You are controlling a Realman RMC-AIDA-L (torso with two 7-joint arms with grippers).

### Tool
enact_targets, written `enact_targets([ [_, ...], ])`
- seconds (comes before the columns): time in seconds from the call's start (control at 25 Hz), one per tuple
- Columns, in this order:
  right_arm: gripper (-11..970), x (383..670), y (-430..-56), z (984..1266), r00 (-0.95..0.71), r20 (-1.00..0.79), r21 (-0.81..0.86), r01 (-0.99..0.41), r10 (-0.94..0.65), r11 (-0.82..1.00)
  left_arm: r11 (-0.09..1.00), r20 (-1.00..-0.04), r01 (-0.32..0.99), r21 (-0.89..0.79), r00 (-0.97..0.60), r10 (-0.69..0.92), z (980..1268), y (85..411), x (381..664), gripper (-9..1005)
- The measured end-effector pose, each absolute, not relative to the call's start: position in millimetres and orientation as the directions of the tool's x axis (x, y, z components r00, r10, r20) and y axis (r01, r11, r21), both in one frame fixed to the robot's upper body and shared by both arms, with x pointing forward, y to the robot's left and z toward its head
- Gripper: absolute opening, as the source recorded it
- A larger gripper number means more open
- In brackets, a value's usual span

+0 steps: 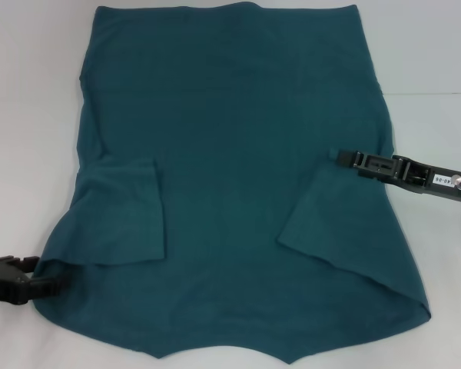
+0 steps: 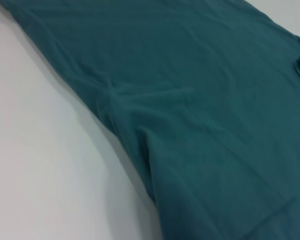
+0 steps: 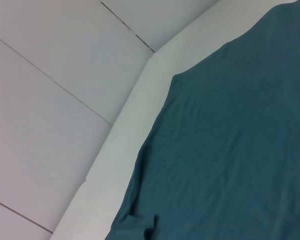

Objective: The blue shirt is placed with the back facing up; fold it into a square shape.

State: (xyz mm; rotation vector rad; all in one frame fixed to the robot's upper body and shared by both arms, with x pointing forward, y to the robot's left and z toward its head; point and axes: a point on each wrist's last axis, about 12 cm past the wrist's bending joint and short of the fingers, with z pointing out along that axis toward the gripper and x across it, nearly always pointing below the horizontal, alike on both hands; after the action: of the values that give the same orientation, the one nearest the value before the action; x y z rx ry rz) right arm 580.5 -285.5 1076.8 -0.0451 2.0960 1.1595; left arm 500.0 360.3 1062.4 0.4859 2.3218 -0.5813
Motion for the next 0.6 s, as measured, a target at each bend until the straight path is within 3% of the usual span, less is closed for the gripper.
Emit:
enact_targets([
  [0.6,916,582.2,-287.1,1078.9,-0.727,-0.612,0.724,-0.356,0.312,0.592,0.830,-0.690,0.492,-0.263,-0.698,0.195,1063.5,359.8,503.2,727],
])
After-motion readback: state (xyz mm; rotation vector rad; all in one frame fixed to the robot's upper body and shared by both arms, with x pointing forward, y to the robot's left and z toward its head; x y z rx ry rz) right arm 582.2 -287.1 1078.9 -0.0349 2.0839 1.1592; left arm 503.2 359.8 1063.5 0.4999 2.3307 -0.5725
